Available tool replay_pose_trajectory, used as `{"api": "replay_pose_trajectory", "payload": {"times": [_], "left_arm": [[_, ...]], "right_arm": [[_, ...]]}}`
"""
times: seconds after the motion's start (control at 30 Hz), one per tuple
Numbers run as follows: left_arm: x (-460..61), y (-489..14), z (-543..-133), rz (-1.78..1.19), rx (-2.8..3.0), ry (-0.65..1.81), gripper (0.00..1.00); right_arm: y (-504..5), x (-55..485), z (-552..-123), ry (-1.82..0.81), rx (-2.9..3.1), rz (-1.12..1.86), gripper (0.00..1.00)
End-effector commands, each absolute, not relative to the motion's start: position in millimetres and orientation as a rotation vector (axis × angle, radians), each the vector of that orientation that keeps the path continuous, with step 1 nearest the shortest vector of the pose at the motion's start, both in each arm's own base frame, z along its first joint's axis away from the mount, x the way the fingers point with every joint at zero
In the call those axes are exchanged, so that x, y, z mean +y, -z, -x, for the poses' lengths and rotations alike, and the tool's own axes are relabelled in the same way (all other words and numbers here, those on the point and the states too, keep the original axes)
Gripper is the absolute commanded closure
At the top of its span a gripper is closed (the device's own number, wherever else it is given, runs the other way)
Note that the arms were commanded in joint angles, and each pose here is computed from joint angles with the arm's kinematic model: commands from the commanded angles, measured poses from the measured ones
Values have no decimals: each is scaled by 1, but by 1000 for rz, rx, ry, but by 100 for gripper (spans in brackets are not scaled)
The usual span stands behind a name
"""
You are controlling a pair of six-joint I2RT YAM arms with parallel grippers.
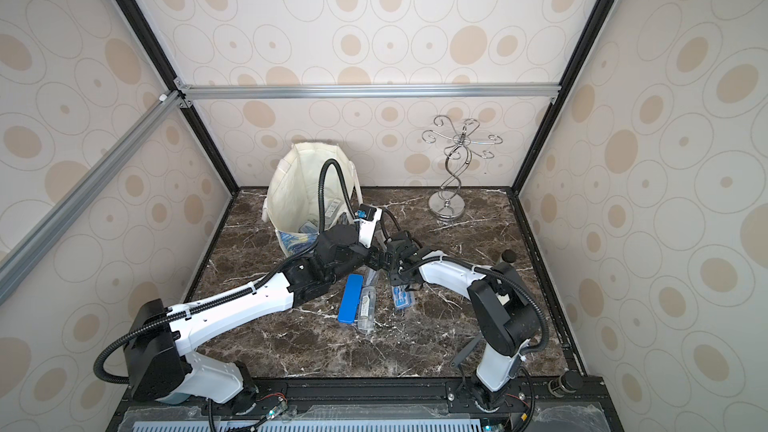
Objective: Put the compass set into the canvas bag
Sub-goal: Move the compass set to the center of the board, then pick up the compass set at the center of the board.
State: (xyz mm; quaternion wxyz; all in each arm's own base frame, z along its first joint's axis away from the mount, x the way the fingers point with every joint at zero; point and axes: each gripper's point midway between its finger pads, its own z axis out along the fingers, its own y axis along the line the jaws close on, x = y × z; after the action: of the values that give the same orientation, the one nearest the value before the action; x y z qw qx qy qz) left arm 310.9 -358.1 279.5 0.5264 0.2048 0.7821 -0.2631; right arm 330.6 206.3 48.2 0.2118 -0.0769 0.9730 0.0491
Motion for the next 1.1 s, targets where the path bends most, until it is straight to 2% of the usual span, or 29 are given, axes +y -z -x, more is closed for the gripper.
{"api": "replay_pose_trajectory", "payload": {"times": [0.0,0.17,0.37,0.6,0.8,0.93,1.07], "left_arm": [[-361,-281,-314,-468,1868,633,0],[-361,-276,-314,-474,1879,624,0],[-361,-274,-314,-471,1886,624,0],[-358,-277,-315,-466,1876,612,0],[-356,-275,-315,-467,1886,596,0],[-355,-274,-316,-466,1889,587,0],[-356,-274,-317,-469,1892,583,0]], "right_arm": [[-35,194,-318,-65,2771,240,50],[-34,195,-318,-67,2778,243,37],[-39,196,-319,-71,2765,259,34],[-28,219,-317,-208,2784,329,38],[-16,227,-323,-200,2794,354,46],[-8,231,-327,-206,2799,360,48],[1,234,-331,-198,2811,362,55]]}}
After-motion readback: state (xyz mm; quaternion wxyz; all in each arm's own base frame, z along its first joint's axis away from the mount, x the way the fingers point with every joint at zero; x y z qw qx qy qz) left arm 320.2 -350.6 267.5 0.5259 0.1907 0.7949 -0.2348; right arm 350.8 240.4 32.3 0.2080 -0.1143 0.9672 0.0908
